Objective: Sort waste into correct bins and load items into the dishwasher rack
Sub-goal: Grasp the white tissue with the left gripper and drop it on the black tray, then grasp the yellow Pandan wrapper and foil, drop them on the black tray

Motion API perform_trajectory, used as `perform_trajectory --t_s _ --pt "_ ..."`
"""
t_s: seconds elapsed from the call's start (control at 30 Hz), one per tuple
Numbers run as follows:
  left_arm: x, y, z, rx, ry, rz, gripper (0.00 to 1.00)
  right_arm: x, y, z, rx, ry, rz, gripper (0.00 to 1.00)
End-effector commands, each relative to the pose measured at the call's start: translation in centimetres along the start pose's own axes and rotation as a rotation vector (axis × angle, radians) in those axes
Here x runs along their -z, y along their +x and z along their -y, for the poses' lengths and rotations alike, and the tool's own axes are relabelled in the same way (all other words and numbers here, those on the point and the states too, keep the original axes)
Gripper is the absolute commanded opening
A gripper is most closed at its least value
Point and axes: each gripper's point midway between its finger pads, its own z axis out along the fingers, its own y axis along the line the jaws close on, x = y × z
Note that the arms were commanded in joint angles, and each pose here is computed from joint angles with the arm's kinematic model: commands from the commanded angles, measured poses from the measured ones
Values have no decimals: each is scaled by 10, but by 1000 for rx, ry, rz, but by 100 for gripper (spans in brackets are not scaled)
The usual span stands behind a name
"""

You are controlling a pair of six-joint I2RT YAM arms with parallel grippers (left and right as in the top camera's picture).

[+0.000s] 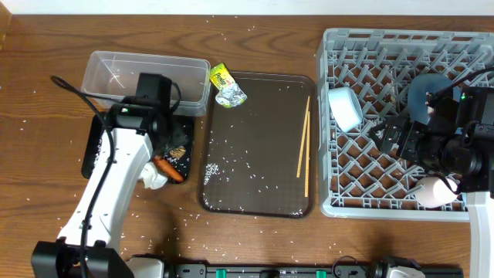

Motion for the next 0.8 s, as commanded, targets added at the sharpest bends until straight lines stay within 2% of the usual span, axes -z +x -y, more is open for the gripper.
perform_trajectory --t_s 0.0,0.2,0.3,0.4,0.57,0.77 --pt "33 -9 70 -139 335 30 66 1 0 1 4 3 1 99" --pt "39 -20 143 -549 428 278 66 1 0 1 5 4 3 99" --pt "17 -20 160 -700 326 345 70 1 -1 1 5 3 6 99" --pt "-26 -15 175 -839 237 345 73 1 -1 1 5 3 5 99" --pt "-85 -24 183 -885 149 361 73 1 -1 1 5 2 4 99" --pt "-124 -32 186 -894 116 382 75 1 0 1 3 4 2 99"
